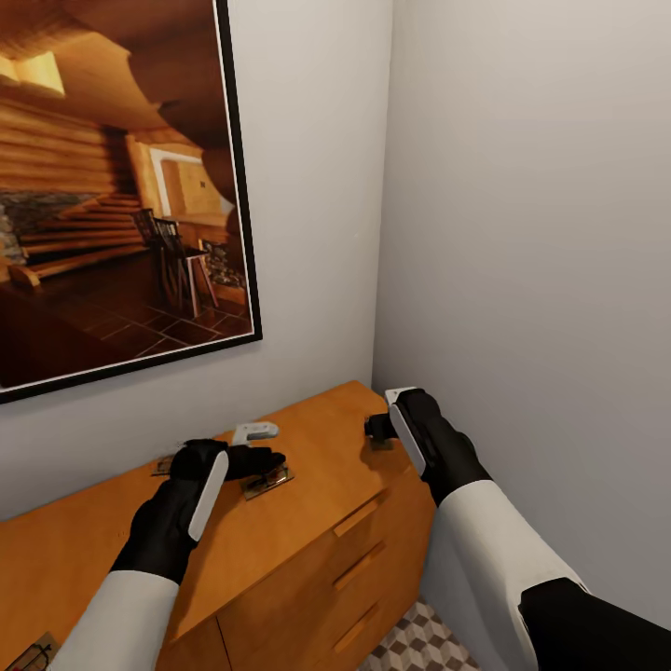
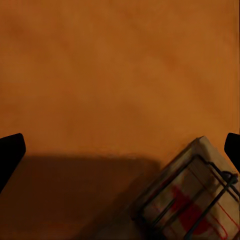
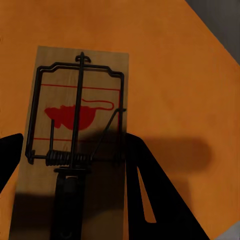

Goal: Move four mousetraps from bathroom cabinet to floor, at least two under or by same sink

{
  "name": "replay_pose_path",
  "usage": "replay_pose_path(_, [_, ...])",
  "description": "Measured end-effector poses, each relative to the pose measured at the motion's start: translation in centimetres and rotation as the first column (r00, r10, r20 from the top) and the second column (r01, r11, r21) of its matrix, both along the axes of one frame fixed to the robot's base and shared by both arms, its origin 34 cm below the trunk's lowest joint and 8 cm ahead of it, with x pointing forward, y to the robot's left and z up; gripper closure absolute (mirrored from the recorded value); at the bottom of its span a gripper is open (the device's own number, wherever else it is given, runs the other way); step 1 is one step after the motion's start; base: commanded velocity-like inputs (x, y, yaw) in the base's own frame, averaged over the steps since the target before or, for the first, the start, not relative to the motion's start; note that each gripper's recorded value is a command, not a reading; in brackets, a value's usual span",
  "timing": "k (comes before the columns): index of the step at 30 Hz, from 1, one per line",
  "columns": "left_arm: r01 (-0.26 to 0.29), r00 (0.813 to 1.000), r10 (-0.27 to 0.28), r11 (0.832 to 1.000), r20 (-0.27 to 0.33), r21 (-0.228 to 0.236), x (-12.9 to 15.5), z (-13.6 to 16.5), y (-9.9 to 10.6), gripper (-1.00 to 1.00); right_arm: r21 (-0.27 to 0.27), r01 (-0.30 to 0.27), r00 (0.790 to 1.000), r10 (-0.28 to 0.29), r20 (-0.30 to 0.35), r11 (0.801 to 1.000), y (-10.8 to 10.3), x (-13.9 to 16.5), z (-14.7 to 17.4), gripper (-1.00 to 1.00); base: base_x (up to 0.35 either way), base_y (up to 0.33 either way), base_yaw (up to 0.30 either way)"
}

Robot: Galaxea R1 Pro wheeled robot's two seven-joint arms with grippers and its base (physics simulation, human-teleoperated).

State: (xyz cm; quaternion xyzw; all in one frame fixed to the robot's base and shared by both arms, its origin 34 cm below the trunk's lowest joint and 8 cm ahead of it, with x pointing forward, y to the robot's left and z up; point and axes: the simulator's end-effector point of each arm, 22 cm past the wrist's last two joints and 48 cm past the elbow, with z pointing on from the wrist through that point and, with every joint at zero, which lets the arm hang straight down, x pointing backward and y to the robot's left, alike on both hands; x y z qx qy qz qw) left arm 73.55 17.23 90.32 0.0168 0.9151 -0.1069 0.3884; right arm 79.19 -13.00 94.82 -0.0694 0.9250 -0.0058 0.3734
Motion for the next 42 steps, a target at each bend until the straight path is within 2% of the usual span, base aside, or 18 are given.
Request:
replay_pose_path(1, [0.009, 1.000, -0.009, 1.000, 0.001, 0.013, 0.0, -0.1, -0.1, -1.00, 0.000, 0.000, 1.000, 0.000, 0.000, 1.000, 0.0, 0.0, 0.0, 1.00, 0.000, 0.000, 0.000])
replay_pose_path(3, [0.064, 0.998, -0.064, 0.995, 0.003, 0.073, -0.4, -0.3, -1.3, -1.00, 0.000, 0.000, 1.000, 0.000, 0.000, 1.000, 0.0, 0.0, 0.0, 1.00, 0.000, 0.000, 0.000])
replay_pose_path(5, [0.119, 0.993, -0.121, 0.983, 0.004, 0.141, -0.8, -0.7, -2.2, -1.00, 0.001, -0.001, 1.000, 0.001, 0.000, 1.000, 0.0, 0.0, 0.0, 1.00, 0.000, 0.000, 0.000])
replay_pose_path(7, [0.159, 0.987, -0.162, 0.971, 0.004, 0.178, -1.1, -0.9, -2.8, -1.00, 0.001, 0.000, 1.000, 0.000, 0.000, 1.000, 0.0, 0.0, 0.0, 1.00, 0.000, 0.000, 0.000])
replay_pose_path(9, [0.187, 0.982, -0.191, 0.965, 0.003, 0.185, -1.4, -0.9, -3.3, -1.00, 0.001, 0.000, 1.000, 0.000, 0.000, 1.000, 0.0, 0.0, 0.0, 1.00, 0.000, 0.000, 0.000])
replay_pose_path(11, [0.210, 0.976, -0.216, 0.966, 0.023, 0.148, -1.5, 0.2, -4.2, -1.00, 0.000, 0.000, 1.000, 0.000, -0.001, 1.000, 0.0, 0.0, -0.1, 1.00, 0.000, 0.000, 0.000])
replay_pose_path(14, [0.214, 0.965, -0.238, 0.958, 0.107, 0.193, -1.1, 3.7, -3.0, -1.00, 0.000, -0.001, 1.000, 0.001, -0.001, 1.000, 0.0, 0.0, 0.0, 1.00, 0.000, 0.000, 0.000])
replay_pose_path(17, [0.242, 0.948, -0.282, 0.938, 0.144, 0.247, -1.5, 5.3, -2.0, -1.00, -0.001, 0.000, 1.000, 0.000, -0.001, 1.000, 0.0, 0.0, -0.1, 1.00, 0.000, 0.000, 0.000])
replay_pose_path(20, [0.286, 0.933, -0.331, 0.920, 0.140, 0.266, -2.1, 5.6, -1.0, -1.00, -0.001, 0.000, 1.000, 0.000, -0.001, 1.000, 0.0, 0.0, -0.1, 1.00, 0.000, 0.000, 0.000])
replay_pose_path(24, [0.354, 0.912, -0.393, 0.899, 0.116, 0.258, -3.0, 5.3, 0.0, -1.00, -0.001, -0.001, 1.000, 0.001, -0.002, 1.000, 0.0, 0.0, -0.1, 1.00, 0.000, 0.000, 0.000])
replay_pose_path(31, [0.381, 0.902, -0.419, 0.884, 0.100, 0.270, -3.5, 5.0, 0.4, -1.00, -0.001, -0.002, 1.000, 0.002, -0.002, 1.000, 0.1, 0.0, -0.1, 1.00, 0.000, 0.000, 0.000])
replay_pose_path(34, [0.425, 0.881, -0.466, 0.857, 0.085, 0.293, -4.4, 4.4, -1.1, -1.00, -0.002, -0.003, 1.000, 0.003, -0.002, 1.000, 0.1, 0.0, -0.1, 1.00, 0.000, 0.000, 0.000])
replay_pose_path(37, [0.450, 0.868, -0.493, 0.836, 0.067, 0.314, -5.0, 3.8, -1.7, -1.00, -0.003, -0.003, 1.000, 0.003, -0.003, 1.000, 0.1, 0.0, -0.2, 1.00, 0.000, 0.000, 0.000])
replay_pose_path(42, [0.506, 0.833, -0.552, 0.789, 0.043, 0.348, -6.4, 2.9, -3.5, -1.00, -0.004, -0.004, 1.000, 0.004, -0.003, 1.000, 0.1, 0.0, -0.2, 1.00, 0.000, 0.000, 0.000])
